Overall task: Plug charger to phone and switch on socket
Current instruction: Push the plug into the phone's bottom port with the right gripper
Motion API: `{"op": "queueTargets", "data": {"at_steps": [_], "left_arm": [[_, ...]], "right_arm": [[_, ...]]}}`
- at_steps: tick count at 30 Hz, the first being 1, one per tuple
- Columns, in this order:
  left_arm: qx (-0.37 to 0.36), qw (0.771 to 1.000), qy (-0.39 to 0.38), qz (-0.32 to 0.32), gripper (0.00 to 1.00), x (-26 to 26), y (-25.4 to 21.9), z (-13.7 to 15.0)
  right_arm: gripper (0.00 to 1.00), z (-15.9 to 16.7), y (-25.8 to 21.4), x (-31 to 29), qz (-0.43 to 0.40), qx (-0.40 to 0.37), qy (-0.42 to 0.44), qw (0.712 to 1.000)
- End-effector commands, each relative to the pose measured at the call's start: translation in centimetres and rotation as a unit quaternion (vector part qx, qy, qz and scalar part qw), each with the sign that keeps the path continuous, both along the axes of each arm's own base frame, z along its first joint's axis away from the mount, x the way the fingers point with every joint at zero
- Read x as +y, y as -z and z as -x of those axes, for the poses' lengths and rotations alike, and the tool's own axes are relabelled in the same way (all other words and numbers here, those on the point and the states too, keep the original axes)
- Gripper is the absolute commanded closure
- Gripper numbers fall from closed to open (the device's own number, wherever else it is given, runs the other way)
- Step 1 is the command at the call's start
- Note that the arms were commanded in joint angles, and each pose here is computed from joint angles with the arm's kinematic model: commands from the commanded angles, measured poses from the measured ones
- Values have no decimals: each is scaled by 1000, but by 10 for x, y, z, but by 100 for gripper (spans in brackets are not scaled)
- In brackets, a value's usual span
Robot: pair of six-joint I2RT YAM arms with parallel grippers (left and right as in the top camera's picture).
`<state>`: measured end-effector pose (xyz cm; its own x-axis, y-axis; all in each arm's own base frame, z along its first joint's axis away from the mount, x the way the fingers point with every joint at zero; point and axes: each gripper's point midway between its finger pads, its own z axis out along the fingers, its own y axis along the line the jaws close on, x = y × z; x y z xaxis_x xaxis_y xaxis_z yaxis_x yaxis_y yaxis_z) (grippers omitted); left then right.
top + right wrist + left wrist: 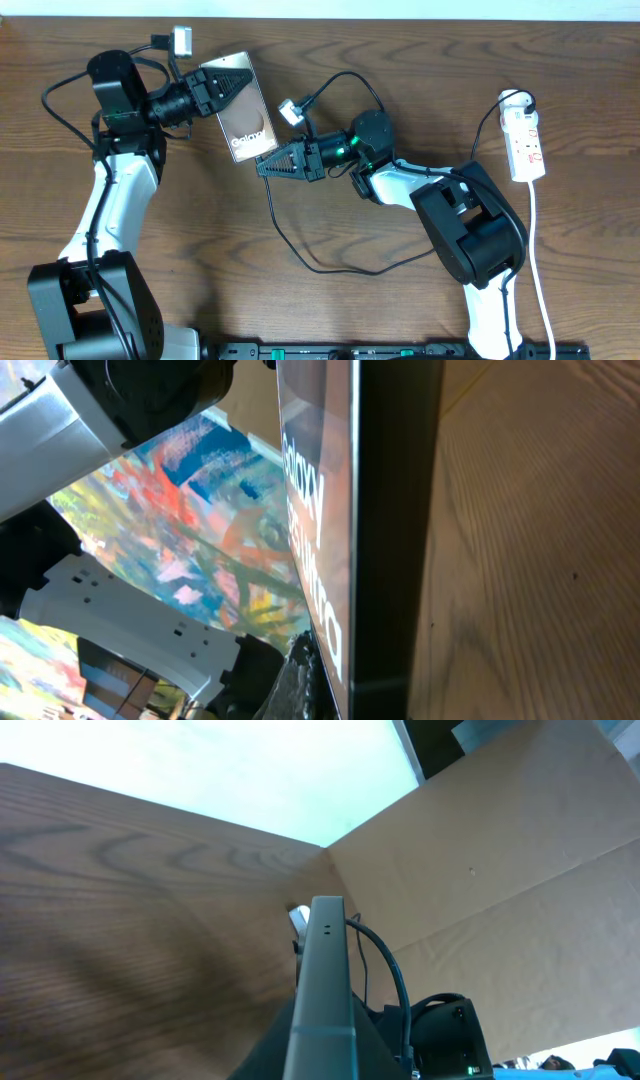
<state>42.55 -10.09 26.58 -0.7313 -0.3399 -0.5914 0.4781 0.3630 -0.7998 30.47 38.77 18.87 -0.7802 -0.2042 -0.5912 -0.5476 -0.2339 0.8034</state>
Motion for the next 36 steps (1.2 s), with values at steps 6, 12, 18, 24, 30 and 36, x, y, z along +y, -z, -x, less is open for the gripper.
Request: {"op": "queueTargets", "data": {"at_steps": [6, 12, 18, 24, 30, 36], "left_arm": [[-4, 999, 50, 11, 92, -14, -8, 18], [-4, 999, 46, 9, 93, -14, -8, 17], [-3, 1000, 16, 1, 93, -7, -5, 8], [-1, 1000, -8, 1, 92, 11, -4, 3], [33, 999, -30, 7, 92, 30, 4, 2], [58, 998, -16, 20, 93, 31, 8, 9]], "right_arm": [[99, -43, -24, 3, -40, 4, 114, 993], [99, -42, -24, 3, -39, 4, 110, 993], [78, -40, -22, 2, -34, 7, 103, 994], [17, -39, -21, 2, -31, 8, 98, 995], [1, -41, -19, 1, -28, 10, 100, 995], [1, -70, 11, -13, 27, 81, 144, 986]]}}
